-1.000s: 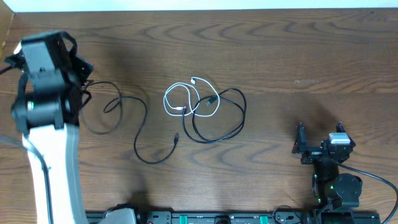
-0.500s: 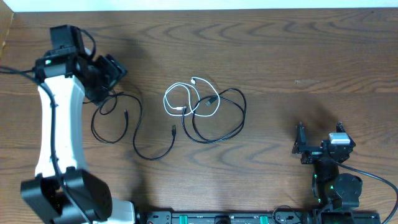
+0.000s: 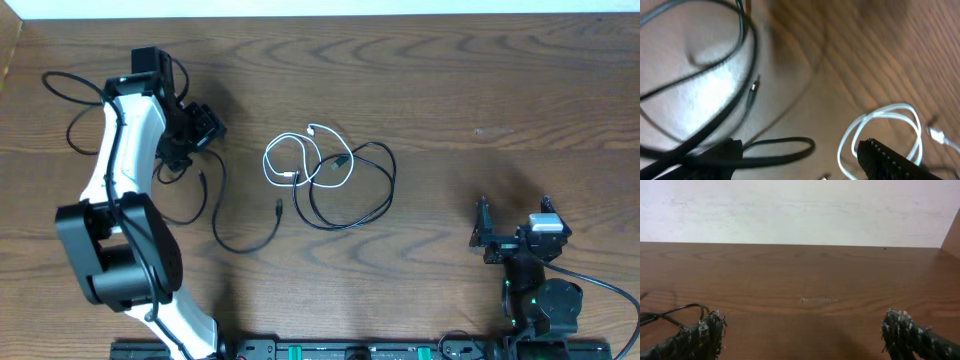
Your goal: Untangle cables
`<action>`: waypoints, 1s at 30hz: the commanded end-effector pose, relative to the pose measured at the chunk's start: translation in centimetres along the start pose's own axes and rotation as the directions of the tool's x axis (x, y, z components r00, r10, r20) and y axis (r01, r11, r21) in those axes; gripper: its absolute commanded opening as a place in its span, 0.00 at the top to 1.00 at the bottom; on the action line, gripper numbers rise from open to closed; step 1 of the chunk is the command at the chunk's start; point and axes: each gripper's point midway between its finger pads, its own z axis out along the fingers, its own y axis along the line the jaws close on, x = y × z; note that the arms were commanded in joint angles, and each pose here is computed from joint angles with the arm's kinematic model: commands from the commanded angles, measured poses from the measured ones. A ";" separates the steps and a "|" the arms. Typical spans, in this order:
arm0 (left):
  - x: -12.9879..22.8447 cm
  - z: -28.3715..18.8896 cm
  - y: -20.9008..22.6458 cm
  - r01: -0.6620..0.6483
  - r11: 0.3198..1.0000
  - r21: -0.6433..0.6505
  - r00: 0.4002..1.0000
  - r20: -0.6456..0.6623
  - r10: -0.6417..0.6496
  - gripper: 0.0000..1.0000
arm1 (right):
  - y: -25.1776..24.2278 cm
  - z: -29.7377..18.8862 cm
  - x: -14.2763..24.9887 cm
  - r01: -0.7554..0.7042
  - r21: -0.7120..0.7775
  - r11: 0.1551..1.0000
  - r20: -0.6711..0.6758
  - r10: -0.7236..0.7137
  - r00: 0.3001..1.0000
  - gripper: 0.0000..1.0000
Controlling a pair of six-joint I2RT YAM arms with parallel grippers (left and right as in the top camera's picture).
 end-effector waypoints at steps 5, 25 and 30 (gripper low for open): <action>-3.3 2.2 0.3 0.007 0.999 -0.040 0.995 0.101 -0.003 0.35 | 0.3 0.0 0.1 -0.014 -0.013 1.000 -0.001 0.014 1.000 0.01; -15.2 -21.5 0.2 0.043 0.987 0.158 0.757 0.639 -0.135 0.82 | 0.3 0.0 0.1 -0.014 -0.013 1.000 -0.001 0.014 1.000 0.01; -12.2 -20.1 0.3 0.098 0.981 0.168 0.825 0.537 -0.175 0.09 | 0.3 0.0 0.1 -0.014 -0.013 1.000 -0.001 0.014 1.000 0.01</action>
